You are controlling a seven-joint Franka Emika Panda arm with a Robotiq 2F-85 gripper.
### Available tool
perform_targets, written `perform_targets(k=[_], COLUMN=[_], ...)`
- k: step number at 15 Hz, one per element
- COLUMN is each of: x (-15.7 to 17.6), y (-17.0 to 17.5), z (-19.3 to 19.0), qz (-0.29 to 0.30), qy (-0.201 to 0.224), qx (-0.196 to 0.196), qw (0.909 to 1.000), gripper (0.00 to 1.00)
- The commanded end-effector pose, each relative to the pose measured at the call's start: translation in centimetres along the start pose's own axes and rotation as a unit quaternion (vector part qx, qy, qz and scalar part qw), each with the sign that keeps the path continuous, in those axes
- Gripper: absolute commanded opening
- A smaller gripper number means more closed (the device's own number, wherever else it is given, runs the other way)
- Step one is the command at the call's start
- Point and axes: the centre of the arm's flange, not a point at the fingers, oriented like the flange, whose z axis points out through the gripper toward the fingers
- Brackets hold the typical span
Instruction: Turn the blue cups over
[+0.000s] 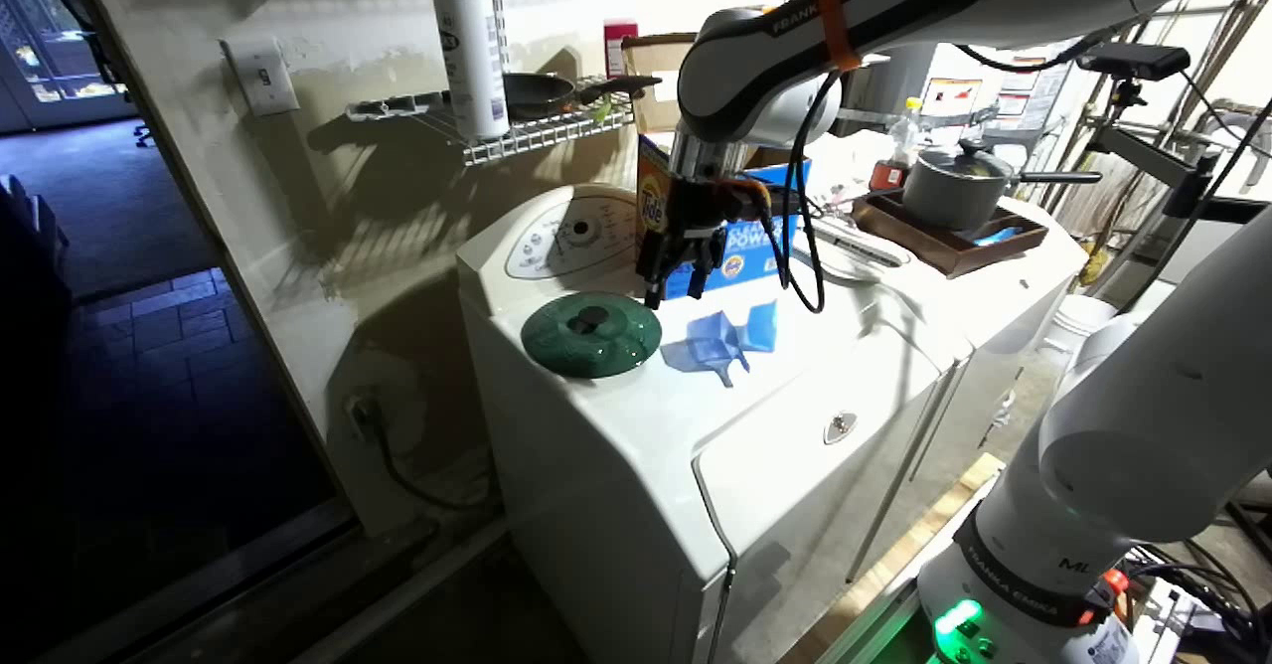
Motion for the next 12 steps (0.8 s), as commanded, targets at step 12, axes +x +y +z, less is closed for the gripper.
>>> perform_targets(k=[12], x=[-5.1], y=[0.9], z=[0.4], qz=[0.020], qy=[0.036], qx=[0.045], qw=[0.9982], gripper=[1.00])
